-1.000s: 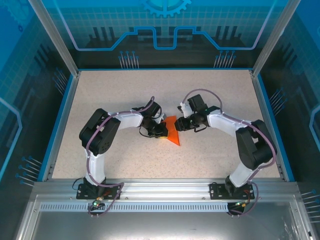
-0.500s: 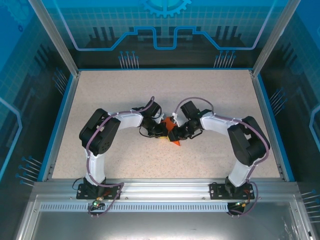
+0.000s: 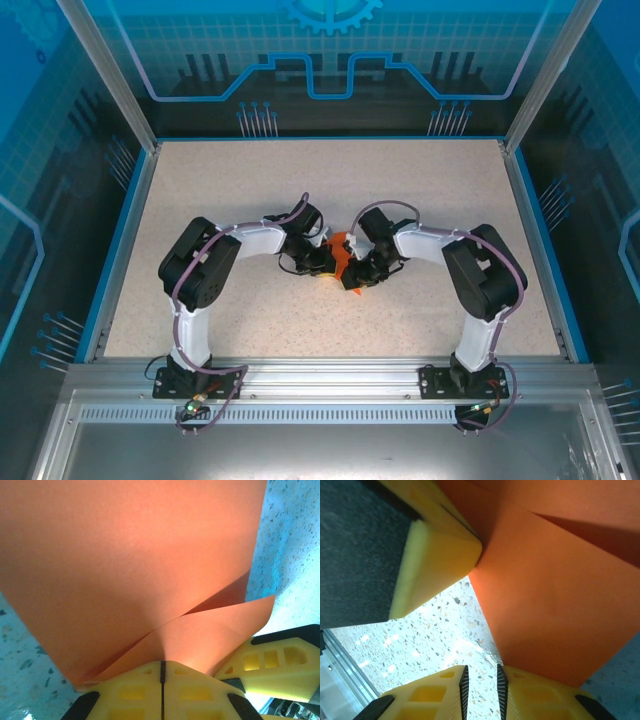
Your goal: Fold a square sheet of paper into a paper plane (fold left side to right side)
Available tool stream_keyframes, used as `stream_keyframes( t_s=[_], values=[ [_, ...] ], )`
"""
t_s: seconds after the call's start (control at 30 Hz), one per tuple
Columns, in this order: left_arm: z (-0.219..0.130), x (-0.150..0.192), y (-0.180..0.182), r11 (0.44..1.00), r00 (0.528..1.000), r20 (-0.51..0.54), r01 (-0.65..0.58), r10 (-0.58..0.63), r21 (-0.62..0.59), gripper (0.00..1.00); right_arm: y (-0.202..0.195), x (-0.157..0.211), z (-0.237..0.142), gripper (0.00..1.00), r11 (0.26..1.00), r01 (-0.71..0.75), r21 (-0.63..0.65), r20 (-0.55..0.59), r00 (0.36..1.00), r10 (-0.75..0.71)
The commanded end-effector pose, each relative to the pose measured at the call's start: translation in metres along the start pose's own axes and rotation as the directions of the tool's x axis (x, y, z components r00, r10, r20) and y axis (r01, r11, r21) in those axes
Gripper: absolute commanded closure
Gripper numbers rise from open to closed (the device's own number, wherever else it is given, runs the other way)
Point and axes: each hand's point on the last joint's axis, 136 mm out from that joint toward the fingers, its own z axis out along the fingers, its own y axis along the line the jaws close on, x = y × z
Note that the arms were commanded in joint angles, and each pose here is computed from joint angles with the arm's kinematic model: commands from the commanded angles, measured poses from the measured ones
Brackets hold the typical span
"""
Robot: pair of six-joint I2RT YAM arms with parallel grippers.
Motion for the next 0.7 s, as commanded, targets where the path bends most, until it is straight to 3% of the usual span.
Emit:
stream_keyframes(
  t_s=[0.0, 0.67],
  values=[
    [0.013, 0.021, 0.042, 0.989, 0.996, -0.059, 0.056, -0.064, -0.136, 0.93, -0.008, 0.009, 0.003, 0.75, 0.998, -0.042, 0.04, -0.05, 0.998, 0.044],
    [0.014, 0.018, 0.045, 0.988, 0.996, -0.059, 0.06, -0.068, -0.14, 0.94, -0.038, 0.069, -0.003, 0.85, 0.968, -0.228, 0.107, -0.133, 0.961, 0.241]
  ],
)
